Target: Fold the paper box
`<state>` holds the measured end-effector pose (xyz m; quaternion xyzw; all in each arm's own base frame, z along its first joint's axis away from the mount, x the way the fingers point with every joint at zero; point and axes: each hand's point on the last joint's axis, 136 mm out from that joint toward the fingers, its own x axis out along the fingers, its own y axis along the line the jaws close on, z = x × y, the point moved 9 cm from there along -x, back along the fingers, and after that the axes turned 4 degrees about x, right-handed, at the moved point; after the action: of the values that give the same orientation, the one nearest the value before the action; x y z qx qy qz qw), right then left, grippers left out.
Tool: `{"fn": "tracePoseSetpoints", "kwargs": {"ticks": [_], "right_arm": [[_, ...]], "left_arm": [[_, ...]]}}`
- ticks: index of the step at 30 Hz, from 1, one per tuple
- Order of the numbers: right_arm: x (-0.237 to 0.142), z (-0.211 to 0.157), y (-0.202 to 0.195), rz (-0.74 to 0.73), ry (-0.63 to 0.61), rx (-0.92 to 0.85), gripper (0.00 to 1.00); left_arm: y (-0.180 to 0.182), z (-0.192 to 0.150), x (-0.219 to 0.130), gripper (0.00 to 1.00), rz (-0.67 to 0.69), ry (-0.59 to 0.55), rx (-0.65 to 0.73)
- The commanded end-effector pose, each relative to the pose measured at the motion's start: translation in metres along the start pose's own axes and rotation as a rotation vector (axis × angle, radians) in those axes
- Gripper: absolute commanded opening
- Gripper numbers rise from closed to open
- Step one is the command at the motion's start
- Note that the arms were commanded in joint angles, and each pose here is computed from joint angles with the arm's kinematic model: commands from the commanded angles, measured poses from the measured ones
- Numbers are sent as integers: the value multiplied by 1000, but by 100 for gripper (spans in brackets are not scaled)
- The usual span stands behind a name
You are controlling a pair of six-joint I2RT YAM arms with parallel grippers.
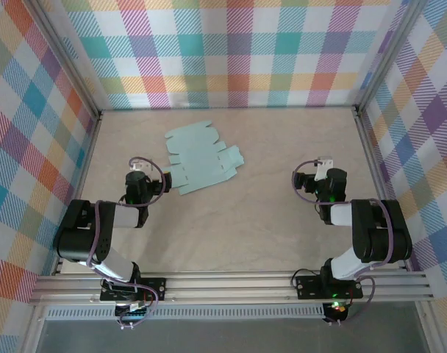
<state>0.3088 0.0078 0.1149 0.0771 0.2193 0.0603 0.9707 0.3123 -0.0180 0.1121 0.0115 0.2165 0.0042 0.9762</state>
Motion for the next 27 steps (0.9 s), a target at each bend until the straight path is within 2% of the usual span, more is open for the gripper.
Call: {"fn": "tracePoseSetpoints", "kwargs": {"ticks": [1,22,27], "right_arm": [[1,12,3,20,-56,-11,100],[1,12,3,19,-55,-10,100],[-1,16,5,28,-54,-14,100]], "left_arm": [[4,6,2,100,21,-10,-18],[4,6,3,100,18,-7,-19],[-1,11,0,100,-30,-8,6]]}}
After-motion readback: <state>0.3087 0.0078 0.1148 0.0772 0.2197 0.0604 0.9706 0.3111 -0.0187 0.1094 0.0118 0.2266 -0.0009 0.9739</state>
